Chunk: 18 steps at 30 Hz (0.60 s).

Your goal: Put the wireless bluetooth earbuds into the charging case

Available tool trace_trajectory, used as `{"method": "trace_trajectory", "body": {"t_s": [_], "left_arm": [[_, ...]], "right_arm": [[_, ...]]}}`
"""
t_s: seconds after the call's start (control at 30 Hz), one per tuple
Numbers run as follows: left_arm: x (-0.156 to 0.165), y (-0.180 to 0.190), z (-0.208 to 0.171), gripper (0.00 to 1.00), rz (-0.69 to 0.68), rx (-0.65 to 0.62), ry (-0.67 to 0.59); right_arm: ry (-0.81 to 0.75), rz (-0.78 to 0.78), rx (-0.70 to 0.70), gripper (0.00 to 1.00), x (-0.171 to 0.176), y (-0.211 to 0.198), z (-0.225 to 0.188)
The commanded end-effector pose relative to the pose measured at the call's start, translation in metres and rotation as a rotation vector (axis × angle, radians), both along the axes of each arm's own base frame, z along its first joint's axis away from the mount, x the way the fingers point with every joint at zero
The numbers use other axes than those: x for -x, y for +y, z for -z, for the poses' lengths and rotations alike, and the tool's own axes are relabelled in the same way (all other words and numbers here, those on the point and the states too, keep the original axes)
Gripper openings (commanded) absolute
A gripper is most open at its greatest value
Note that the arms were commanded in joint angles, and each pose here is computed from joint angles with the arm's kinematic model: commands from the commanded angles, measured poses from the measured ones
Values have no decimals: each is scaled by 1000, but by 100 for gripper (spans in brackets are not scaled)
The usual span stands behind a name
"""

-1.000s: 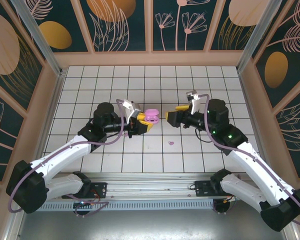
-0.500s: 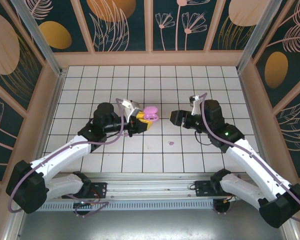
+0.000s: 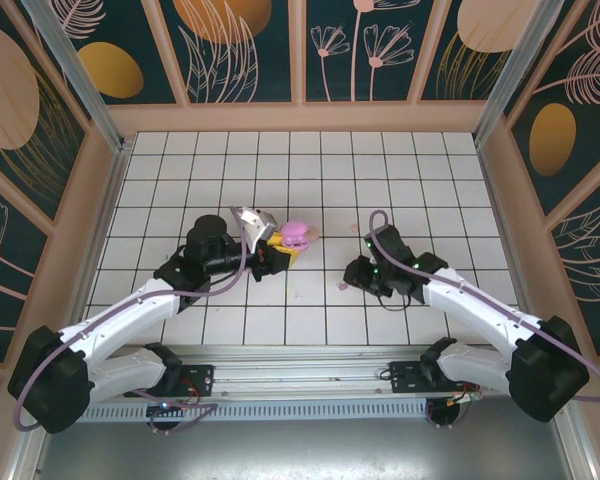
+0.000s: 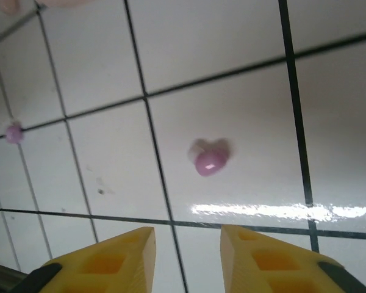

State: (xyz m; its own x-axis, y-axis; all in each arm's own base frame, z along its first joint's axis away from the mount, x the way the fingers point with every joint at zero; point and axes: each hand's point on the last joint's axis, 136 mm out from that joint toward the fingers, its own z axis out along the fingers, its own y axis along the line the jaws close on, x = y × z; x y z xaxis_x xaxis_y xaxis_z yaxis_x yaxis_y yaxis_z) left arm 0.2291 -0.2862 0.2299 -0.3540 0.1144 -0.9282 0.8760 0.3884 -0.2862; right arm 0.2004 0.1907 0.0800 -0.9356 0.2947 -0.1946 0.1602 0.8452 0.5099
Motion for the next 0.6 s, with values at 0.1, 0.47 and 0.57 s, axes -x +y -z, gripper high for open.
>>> {"method": "trace_trajectory", "body": {"t_s": [0.1, 0.47, 0.57], "left_arm": [[1, 5, -3, 21, -20, -9, -44], [3, 4, 1, 21, -4, -8, -42], [2, 2, 1, 21, 0, -7, -42]], "right_arm": [[15, 197, -165, 25, -3, 7, 13], [43, 257, -213, 25, 1, 6, 36], [51, 248, -213, 25, 0, 10, 40]]}}
